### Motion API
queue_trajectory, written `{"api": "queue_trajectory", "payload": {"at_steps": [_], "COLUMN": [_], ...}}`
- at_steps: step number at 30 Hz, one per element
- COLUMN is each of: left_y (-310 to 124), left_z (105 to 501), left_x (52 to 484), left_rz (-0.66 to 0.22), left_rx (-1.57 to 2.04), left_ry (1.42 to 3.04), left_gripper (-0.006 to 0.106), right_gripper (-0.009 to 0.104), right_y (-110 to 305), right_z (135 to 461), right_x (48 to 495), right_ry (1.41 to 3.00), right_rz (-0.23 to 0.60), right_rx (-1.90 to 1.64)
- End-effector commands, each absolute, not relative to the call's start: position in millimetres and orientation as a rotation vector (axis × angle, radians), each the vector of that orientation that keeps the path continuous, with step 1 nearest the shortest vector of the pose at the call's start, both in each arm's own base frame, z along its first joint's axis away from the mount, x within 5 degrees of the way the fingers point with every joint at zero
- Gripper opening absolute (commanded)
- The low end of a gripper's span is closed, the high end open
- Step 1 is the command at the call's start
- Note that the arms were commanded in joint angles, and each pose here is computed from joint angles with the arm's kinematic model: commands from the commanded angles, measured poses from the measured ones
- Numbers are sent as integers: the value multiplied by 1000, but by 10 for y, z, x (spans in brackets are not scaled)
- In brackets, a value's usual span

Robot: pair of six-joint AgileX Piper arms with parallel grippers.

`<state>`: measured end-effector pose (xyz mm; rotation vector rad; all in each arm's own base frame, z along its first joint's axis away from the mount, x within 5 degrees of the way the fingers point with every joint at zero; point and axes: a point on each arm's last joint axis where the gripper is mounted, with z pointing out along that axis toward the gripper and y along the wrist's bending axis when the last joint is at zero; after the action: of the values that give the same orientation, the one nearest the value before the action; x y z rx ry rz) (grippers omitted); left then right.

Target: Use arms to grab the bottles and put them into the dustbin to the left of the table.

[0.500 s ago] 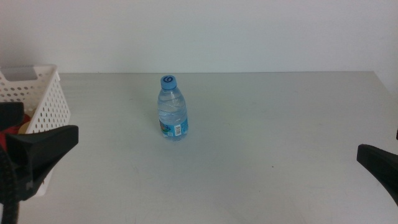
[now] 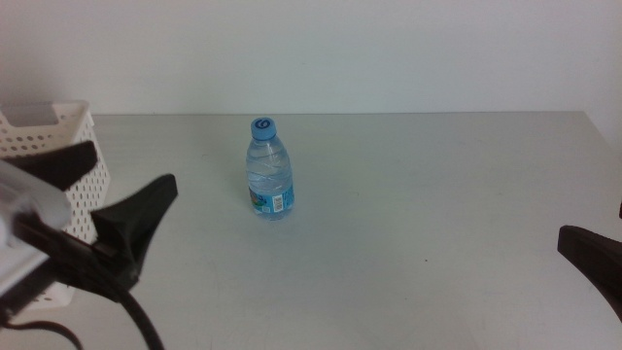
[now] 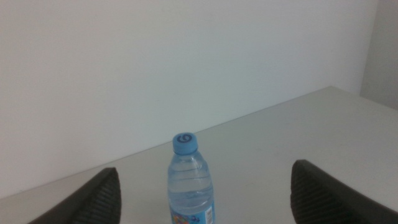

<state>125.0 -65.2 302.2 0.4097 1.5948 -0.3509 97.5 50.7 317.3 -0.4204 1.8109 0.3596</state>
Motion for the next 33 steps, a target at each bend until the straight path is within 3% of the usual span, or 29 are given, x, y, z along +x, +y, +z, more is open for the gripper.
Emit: {"api": "queue_trajectory", "payload": {"at_steps": [1,11,27,33], "left_y": [-684,-912,-1370,-1489], "left_z": [3037,2539,2328,2219], "left_x": [1289,1720,2937,3292], "left_rz": [-409,-395,-349,-369], "left_rx": [345,374,364,405], "left_ry": [1436,1599,1680,1684], "left_gripper": [94,94,94,94], "right_gripper": [59,59,59,59], "right_y": [510,510,510,510], "right_z": [3316,3316,3316,3316], "right_x": [982,982,982,982], "right_ry": [1719,1719,1719,1719], "right_rz": [361,361,361,361], "right_rx": [-412,-412,-412,-412]}}
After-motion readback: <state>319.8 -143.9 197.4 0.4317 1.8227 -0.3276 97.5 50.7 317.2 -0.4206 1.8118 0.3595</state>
